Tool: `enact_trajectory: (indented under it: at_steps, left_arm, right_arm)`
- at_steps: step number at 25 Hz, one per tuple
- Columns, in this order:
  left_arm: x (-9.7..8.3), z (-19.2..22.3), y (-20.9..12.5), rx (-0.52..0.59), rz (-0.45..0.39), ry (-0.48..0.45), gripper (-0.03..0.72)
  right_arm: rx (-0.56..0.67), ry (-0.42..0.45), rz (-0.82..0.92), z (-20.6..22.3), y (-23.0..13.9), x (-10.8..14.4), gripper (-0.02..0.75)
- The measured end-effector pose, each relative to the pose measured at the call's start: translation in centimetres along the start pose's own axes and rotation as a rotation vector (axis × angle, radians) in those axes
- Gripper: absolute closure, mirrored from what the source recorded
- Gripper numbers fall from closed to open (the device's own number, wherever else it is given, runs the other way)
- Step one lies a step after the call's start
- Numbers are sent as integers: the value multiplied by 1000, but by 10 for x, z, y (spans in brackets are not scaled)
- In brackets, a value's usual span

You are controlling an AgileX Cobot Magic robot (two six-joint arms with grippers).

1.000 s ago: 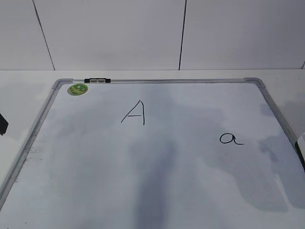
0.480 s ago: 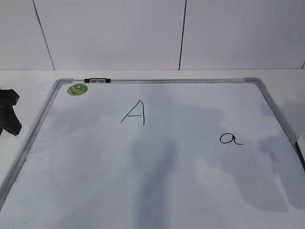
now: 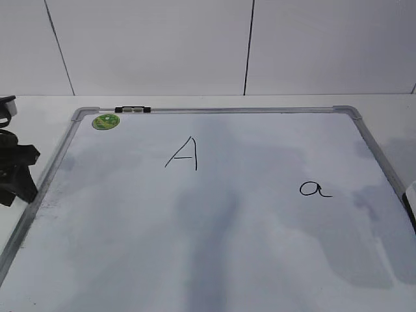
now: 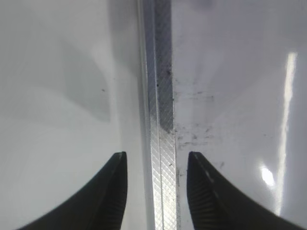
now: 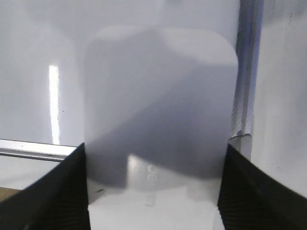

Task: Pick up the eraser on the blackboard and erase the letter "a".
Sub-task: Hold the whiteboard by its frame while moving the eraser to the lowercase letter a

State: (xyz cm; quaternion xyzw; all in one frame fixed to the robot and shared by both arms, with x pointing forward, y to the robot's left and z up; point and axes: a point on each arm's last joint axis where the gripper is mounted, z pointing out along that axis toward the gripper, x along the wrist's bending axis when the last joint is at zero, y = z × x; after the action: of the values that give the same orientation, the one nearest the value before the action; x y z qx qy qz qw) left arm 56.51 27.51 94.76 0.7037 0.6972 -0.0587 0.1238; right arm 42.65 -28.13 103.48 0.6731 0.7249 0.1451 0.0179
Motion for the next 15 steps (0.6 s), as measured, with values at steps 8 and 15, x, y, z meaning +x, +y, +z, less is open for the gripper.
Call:
enact_trajectory:
  at_steps: [8,15]
  left_arm:
    - [3,9,4,-4,-3,7,402]
    - [6,22,5,24,-13,7,445]
  right_arm:
    - [0,0,0,0,0,0,176]
    - [-8,-1,0,0,1,0,176]
